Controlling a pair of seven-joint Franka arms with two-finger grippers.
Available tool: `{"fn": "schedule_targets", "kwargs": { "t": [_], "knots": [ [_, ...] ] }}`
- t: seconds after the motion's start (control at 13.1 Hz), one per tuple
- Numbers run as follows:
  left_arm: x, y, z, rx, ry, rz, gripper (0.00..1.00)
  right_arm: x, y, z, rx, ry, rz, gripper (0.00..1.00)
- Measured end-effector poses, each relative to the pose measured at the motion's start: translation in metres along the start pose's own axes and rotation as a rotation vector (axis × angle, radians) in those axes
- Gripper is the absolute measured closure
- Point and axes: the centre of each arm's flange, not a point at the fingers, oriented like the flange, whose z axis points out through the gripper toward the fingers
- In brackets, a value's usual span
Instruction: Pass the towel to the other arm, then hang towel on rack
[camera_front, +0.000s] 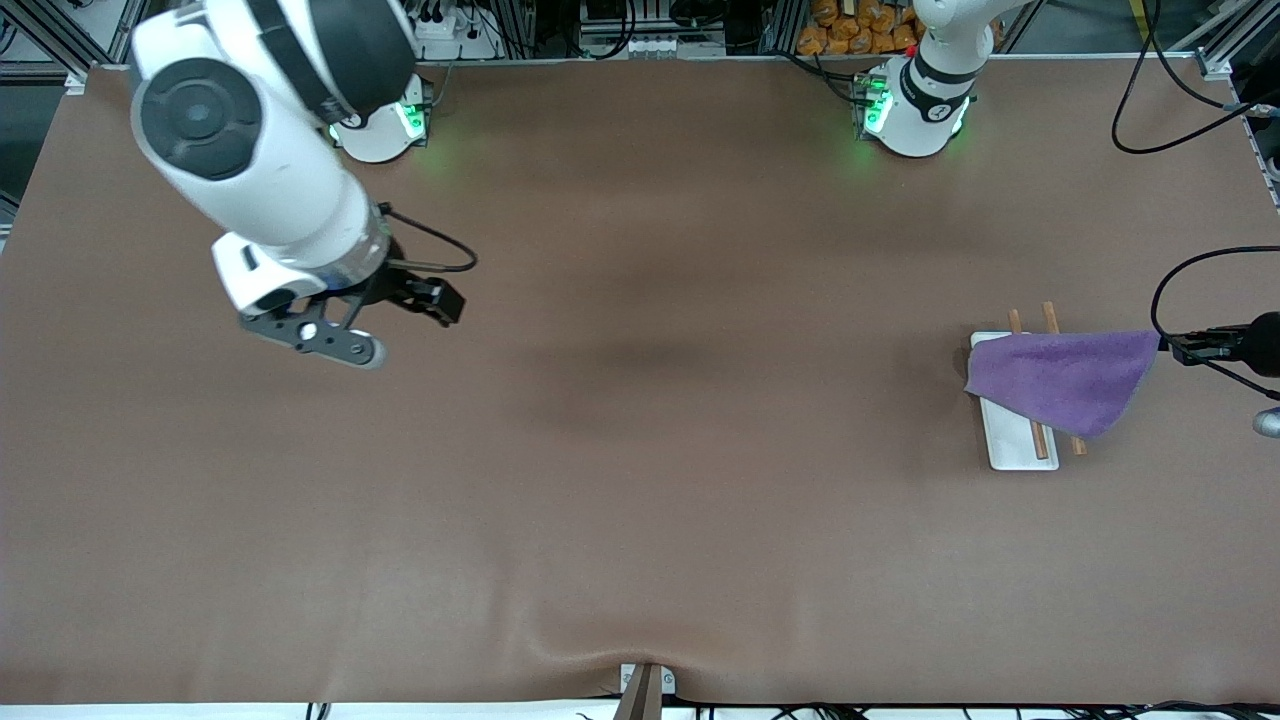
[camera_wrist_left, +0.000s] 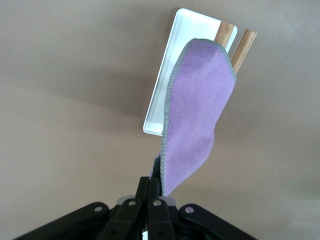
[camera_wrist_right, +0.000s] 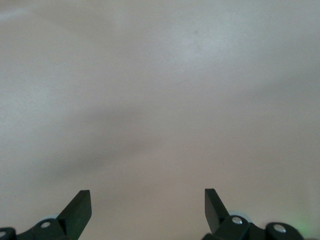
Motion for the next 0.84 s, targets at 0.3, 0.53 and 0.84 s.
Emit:
{"fn": "schedule_targets", "kwargs": {
  "t": [0.3, 0.53, 0.84],
  "knots": [
    [0.005, -0.018, 0.005, -0.012, 0.006, 0.017, 0.99, 0.011, 0.019, -0.003, 0.001, -0.003, -0.074, 0.00],
    [0.007, -0.023, 0.007, -0.015, 0.009, 0.019, 0.99, 0.017, 0.037, 0.001, -0.006, -0.017, -0.109, 0.00],
    [0.014, -0.045, 0.016, -0.021, 0.022, 0.055, 0.99, 0.033, 0.076, -0.002, 0.005, -0.013, -0.176, 0.00]
  ]
}}
